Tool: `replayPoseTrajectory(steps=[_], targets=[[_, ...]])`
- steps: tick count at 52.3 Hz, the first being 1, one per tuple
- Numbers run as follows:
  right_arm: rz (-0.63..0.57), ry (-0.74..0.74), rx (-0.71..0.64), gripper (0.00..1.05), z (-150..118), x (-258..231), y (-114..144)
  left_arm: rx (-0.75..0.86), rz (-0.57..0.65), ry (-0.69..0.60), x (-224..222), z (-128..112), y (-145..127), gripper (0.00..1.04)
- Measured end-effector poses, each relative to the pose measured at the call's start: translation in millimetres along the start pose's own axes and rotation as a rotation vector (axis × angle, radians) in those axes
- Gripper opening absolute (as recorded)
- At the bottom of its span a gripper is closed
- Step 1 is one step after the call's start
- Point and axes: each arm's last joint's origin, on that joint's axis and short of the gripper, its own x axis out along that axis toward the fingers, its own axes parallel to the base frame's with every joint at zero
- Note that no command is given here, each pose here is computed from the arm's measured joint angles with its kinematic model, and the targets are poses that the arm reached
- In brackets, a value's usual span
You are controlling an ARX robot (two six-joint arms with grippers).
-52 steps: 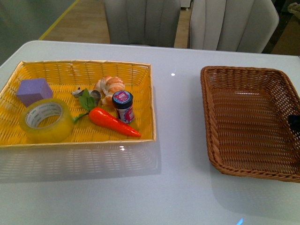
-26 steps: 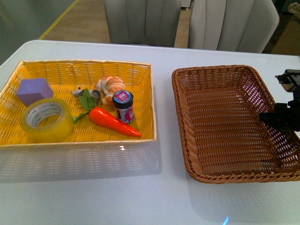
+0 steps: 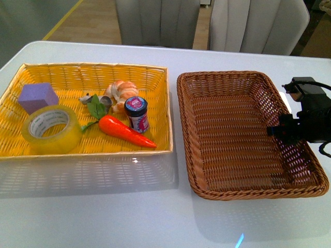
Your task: Move tape to another basket
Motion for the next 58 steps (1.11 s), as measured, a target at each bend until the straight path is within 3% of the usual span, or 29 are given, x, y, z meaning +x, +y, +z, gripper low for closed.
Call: replayPoseTrajectory(steps=[7, 15, 17, 26, 30, 34, 42, 49, 58], targets=[[0.012, -0.015, 0.026, 0.67, -0.6, -6.6, -11.5, 0.000, 0.000, 0.000, 0.0, 0.0, 0.0, 0.96], [0.031, -0.147, 0.086, 0.93, 18.9, -38.5, -31.8, 0.000, 0.000, 0.000, 0.0, 0.0, 0.0, 0.96], [0.039, -0.187, 0.094, 0.97, 24.6, -49.4, -35.6, 0.000, 0.000, 0.000, 0.0, 0.0, 0.0, 0.96], [0.106, -0.418, 0.072, 0.96, 47.1, -124.0, -39.1, 0.000, 0.000, 0.000, 0.0, 0.0, 0.0, 0.96], [-0.083, -0.687, 0.070, 0.82, 39.3, -156.3, -31.4, 0.000, 0.000, 0.000, 0.0, 0.0, 0.0, 0.96], [-0.145, -0.862, 0.066, 0.64, 15.5, -183.4, -17.4, 0.000, 0.000, 0.000, 0.0, 0.0, 0.0, 0.96], [-0.145, -0.883, 0.065, 0.38, -11.0, -204.8, -0.4, 0.000, 0.000, 0.000, 0.0, 0.0, 0.0, 0.96], [-0.139, -0.878, 0.064, 0.04, -35.8, -223.6, 13.9, 0.000, 0.000, 0.000, 0.0, 0.0, 0.0, 0.96], [-0.145, -0.872, 0.070, 0.02, -59.5, -242.2, 32.1, 0.000, 0.000, 0.000, 0.0, 0.0, 0.0, 0.96]])
